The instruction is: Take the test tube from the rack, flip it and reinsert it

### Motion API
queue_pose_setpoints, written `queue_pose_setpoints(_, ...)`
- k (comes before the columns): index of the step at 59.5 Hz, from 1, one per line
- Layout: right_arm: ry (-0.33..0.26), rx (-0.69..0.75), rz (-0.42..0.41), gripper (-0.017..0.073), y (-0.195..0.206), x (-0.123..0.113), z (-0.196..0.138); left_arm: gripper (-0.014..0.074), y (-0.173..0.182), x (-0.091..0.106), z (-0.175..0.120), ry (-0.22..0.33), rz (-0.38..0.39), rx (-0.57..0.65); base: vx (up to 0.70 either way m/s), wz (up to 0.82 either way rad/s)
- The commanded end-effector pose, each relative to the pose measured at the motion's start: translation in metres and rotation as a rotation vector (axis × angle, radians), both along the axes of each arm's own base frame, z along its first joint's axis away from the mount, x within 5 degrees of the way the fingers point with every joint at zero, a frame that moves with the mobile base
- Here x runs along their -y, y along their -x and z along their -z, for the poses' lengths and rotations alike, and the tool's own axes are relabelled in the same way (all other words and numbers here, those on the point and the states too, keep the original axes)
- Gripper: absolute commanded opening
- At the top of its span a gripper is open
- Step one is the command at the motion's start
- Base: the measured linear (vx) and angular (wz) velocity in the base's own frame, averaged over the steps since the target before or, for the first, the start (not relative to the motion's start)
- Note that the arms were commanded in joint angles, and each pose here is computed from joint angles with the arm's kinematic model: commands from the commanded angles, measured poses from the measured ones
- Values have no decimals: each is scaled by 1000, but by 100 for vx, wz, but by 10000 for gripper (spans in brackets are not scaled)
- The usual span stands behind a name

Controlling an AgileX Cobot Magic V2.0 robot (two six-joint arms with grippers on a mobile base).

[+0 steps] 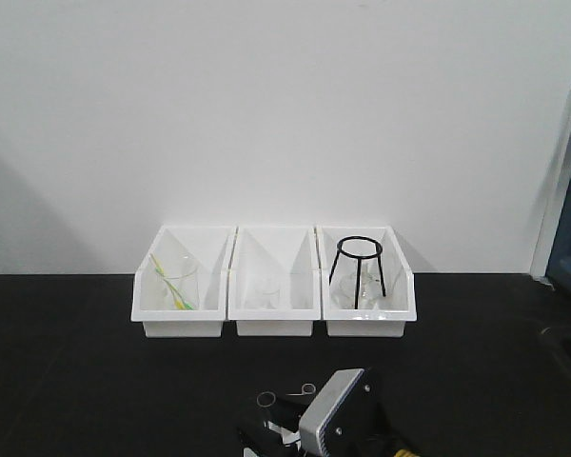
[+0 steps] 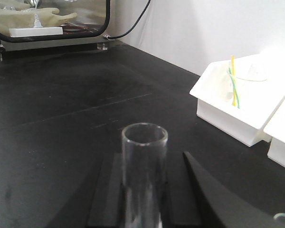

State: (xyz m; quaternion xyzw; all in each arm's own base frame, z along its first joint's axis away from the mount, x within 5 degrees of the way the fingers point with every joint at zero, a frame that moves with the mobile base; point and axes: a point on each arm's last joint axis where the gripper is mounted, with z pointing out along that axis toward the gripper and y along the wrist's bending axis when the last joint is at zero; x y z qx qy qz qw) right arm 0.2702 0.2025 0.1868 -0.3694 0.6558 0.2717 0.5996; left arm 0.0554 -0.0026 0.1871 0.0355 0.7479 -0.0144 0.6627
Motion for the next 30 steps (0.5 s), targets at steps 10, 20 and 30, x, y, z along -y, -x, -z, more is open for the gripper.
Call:
queue_pose_setpoints(10, -118, 111, -14, 303, -1, -2, -30, -6, 0, 1, -9, 22, 14, 90, 0, 0)
queue_pose_setpoints(20, -146, 120, 15, 472, -1, 1, -38, -6, 0, 1, -9, 22, 14, 90, 0, 0)
queue_pose_setpoints(30, -207, 157, 81, 524, 3, 10, -68, -6, 0, 1, -9, 22, 14, 90, 0, 0)
